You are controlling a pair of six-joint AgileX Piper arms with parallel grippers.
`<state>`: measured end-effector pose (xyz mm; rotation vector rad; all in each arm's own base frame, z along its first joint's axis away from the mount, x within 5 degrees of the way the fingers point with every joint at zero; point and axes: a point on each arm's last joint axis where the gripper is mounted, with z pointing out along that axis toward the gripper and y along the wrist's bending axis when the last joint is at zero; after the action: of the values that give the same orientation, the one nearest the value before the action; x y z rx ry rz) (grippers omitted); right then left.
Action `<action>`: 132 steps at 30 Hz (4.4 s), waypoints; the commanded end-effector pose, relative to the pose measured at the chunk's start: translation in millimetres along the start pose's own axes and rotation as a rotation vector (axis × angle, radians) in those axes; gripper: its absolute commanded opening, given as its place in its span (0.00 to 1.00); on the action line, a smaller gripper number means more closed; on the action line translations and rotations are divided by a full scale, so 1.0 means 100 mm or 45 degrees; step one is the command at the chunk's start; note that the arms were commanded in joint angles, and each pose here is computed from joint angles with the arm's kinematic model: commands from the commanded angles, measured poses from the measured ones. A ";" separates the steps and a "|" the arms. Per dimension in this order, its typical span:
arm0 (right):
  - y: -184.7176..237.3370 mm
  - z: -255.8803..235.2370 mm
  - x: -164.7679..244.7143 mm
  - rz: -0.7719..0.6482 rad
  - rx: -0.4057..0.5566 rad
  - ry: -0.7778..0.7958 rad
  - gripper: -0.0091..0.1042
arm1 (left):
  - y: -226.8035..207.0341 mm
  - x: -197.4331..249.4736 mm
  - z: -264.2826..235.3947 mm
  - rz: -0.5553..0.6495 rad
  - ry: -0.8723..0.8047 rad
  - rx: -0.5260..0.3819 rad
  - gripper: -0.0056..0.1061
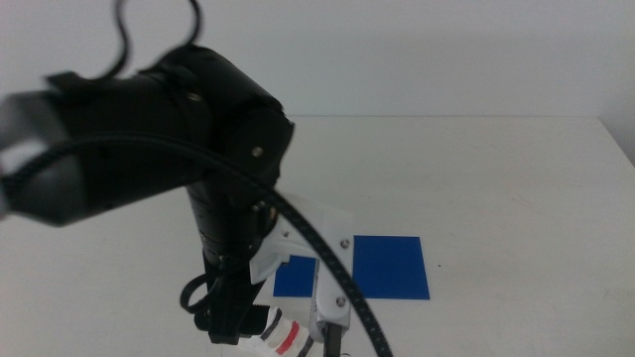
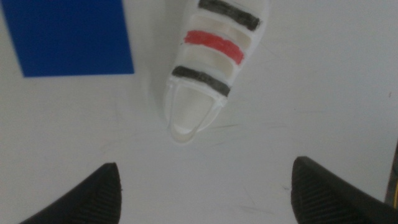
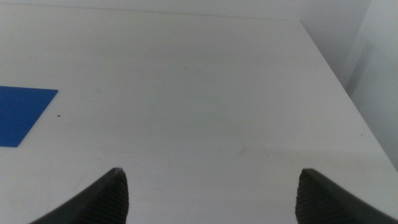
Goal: Use one arm to grab the shoe from the table and place it on the mat.
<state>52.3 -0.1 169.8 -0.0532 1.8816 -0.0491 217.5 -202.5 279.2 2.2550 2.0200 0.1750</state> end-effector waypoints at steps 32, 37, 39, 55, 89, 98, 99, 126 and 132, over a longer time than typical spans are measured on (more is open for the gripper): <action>-0.01 -0.04 -0.11 -0.026 0.011 -0.119 0.91 | 0.18 -0.19 0.52 0.310 -0.148 0.135 0.89; -0.01 -0.04 -0.11 -0.026 0.011 -0.119 0.91 | 0.16 -0.20 0.62 0.315 -0.191 0.097 0.89; -0.01 -0.04 -0.11 -0.026 0.011 -0.119 0.91 | 0.15 -0.20 0.66 0.314 -0.199 0.078 0.89; -0.01 -0.04 -0.11 -0.026 0.011 -0.119 0.91 | 0.16 -0.11 0.80 0.269 -0.227 0.088 0.89; -0.01 -0.04 -0.11 -0.026 0.011 -0.119 0.91 | 0.26 -0.13 0.71 0.116 -0.119 0.217 0.04; -0.01 -0.04 -0.11 -0.026 0.011 -0.119 0.91 | 0.56 -0.29 0.38 0.127 -0.196 0.079 0.04; -0.01 -0.04 -0.11 -0.026 0.011 -0.119 0.91 | 0.61 -0.32 0.39 0.142 -0.196 0.079 0.04; -0.01 -0.04 -0.11 -0.026 0.011 -0.119 0.91 | 1.18 -0.90 0.50 -0.401 -0.220 0.140 0.04; -0.01 -0.04 -0.11 -0.026 0.011 -0.119 0.91 | 1.19 -0.88 0.51 -1.450 -0.129 0.205 0.04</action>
<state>52.3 -0.1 169.8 -0.0532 1.8816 -0.0491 343.1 -309.9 209.3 1.2017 2.7640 -0.1587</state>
